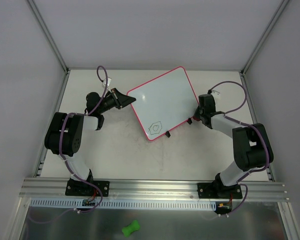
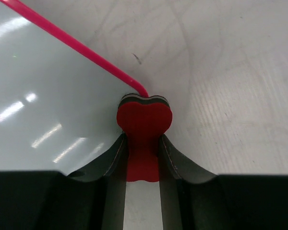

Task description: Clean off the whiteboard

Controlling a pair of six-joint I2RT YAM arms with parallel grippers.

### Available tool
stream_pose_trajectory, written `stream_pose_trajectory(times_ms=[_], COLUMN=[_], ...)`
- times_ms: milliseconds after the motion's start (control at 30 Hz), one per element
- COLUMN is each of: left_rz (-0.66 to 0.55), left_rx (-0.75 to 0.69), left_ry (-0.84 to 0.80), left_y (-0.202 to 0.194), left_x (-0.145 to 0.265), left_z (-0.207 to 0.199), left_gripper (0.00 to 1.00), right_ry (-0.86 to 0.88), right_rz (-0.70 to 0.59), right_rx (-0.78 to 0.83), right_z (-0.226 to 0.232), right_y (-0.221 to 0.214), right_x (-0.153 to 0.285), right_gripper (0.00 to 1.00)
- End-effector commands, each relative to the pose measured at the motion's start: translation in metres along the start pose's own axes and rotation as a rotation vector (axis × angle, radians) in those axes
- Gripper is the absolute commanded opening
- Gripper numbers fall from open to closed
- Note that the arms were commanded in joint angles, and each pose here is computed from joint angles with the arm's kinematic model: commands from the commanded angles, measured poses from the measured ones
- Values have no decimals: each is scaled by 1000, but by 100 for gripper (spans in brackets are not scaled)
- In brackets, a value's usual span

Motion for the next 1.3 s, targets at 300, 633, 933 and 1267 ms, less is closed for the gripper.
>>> stream_pose_trajectory(times_ms=[300,633,933,1267], left_rz=[59,60,60,67], left_rx=[-88,-87,-86,-58], left_ry=[-34,-33,-32,-31], left_y=[-13,-12,-12,-12], left_x=[1,0,-1,-1], left_z=[-2,-1,-1,-2], left_gripper=[0,0,0,0], right_ry=[25,501,562,523], right_rz=[-125,-104,-87,-97], right_rx=[102,412,583,689], right_z=[10,96,123,128], right_y=[49,37,-4,-41], right_x=[32,61,63,75], right_gripper=[0,0,0,0])
Point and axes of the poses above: each gripper's point midway between its finger pads, its own x axis back along the fingers, its own z axis along the line the jaws close on, y = z × x, the point moved 4 cm from there along x, back along the fingers, and after that the axes turned 3 degrees about x, right-handed, at the moved point
